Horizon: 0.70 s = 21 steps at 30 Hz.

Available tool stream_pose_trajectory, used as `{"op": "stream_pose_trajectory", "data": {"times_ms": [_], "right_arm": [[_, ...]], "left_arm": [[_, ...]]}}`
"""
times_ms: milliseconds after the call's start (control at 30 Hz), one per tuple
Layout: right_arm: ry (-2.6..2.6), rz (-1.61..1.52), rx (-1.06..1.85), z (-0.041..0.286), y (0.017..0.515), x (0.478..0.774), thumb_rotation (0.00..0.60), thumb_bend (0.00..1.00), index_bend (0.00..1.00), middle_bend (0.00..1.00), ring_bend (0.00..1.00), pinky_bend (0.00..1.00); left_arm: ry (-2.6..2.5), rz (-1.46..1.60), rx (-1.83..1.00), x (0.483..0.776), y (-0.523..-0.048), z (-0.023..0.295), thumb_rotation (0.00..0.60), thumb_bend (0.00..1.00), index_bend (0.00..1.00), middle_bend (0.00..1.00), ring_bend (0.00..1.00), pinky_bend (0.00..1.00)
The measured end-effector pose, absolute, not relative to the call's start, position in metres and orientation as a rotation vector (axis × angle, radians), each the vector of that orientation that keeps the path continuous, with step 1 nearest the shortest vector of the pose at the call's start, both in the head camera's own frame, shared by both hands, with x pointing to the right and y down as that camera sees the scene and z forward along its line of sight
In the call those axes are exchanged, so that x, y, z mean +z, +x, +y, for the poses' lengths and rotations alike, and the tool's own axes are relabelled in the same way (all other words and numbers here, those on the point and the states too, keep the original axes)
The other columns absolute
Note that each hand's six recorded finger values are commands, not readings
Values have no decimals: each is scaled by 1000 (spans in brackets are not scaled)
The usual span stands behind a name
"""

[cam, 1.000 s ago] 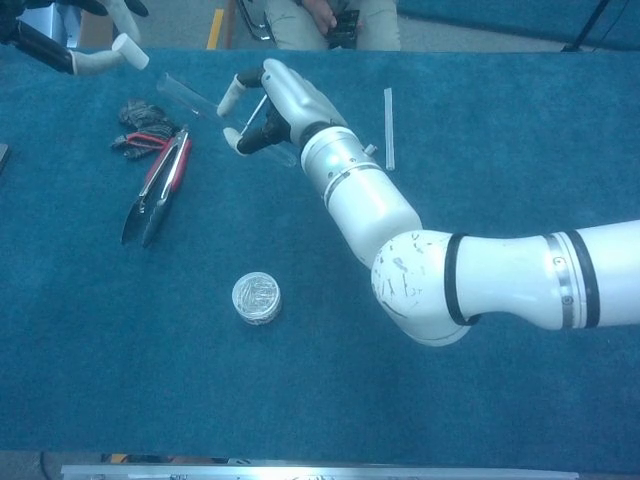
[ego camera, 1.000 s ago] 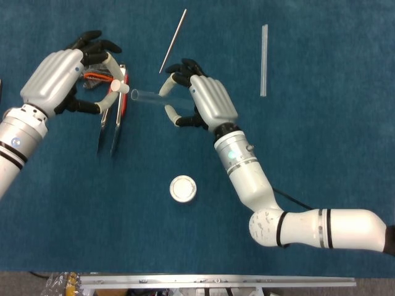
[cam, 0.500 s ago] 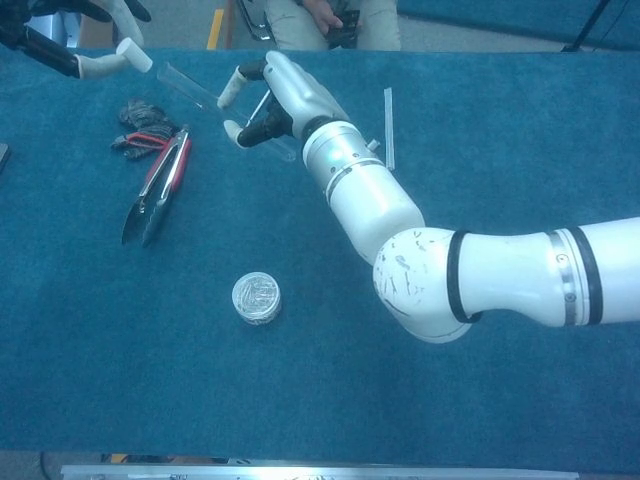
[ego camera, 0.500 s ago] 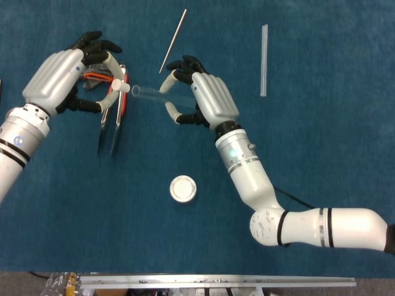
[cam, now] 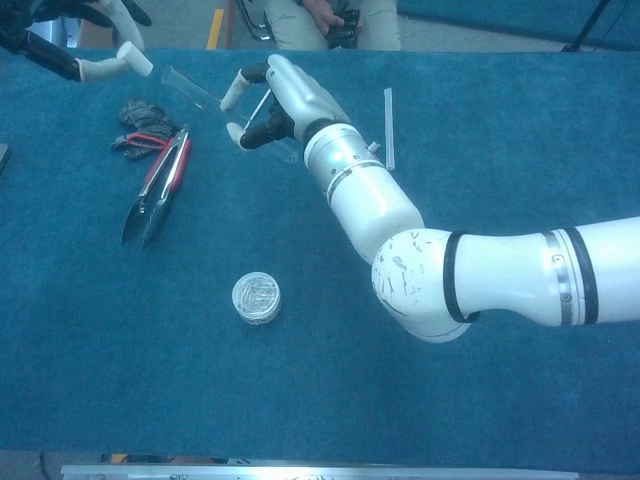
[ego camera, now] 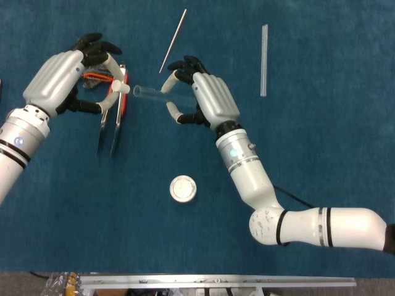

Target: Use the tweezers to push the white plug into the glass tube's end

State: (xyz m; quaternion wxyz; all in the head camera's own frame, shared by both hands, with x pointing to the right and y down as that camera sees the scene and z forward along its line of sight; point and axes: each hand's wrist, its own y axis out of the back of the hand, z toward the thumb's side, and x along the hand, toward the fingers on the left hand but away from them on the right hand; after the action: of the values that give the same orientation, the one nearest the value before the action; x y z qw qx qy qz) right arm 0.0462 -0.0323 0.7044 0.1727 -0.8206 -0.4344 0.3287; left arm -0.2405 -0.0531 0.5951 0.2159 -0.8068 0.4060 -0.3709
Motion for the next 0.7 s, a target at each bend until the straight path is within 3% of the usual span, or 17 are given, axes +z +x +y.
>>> {"op": "stream_pose_trajectory", "data": {"times_ms": [700], "right_arm": [[-2351,-1237,924,-31,42,705,600,440,612,248,79,261]], "left_arm": [[-2272,1131,-1018,598,-232,-50,600,356,490,214,35,84]]}}
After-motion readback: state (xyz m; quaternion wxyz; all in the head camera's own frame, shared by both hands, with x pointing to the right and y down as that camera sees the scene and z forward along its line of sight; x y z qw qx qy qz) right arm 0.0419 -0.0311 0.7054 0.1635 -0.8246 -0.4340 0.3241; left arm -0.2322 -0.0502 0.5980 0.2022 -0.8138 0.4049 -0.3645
